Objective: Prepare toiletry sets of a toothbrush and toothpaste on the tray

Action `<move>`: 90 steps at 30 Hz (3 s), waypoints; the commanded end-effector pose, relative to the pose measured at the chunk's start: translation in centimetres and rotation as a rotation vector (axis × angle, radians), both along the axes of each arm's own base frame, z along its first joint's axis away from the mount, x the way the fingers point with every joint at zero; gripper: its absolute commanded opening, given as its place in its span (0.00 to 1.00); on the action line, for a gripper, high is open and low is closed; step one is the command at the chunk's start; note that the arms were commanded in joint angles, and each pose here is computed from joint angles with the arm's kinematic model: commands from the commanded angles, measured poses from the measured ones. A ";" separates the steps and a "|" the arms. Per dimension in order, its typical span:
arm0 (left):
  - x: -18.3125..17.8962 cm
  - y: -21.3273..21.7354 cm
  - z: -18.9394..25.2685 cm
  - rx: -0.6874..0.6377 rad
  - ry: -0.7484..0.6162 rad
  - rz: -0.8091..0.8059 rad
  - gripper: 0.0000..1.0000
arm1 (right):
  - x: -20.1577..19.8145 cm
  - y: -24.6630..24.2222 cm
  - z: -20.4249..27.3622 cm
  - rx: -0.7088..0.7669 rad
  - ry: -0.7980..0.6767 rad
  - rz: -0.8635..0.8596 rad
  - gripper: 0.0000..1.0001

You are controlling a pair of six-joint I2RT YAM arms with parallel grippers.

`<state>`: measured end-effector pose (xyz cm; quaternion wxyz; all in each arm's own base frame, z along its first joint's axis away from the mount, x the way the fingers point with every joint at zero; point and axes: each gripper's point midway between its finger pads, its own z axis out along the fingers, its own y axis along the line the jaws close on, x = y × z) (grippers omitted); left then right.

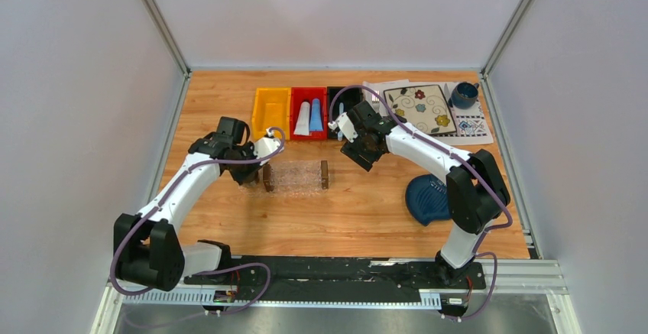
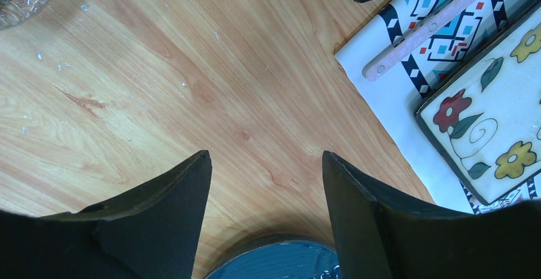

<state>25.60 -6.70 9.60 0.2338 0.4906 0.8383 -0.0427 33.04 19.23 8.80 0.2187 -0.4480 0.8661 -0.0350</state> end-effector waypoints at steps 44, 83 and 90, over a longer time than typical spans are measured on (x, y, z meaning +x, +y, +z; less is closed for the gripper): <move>0.1 -1.1 -0.7 0.003 -0.027 -0.033 0.00 | 0.4 -0.2 0.8 -0.002 -0.033 -0.003 0.68; -0.9 0.0 -0.7 0.077 -0.009 -0.038 0.12 | 0.2 0.0 0.8 -0.004 -0.032 0.004 0.69; -0.6 0.1 -0.4 0.078 -0.021 -0.031 0.28 | 0.2 0.0 0.9 -0.005 -0.033 0.005 0.69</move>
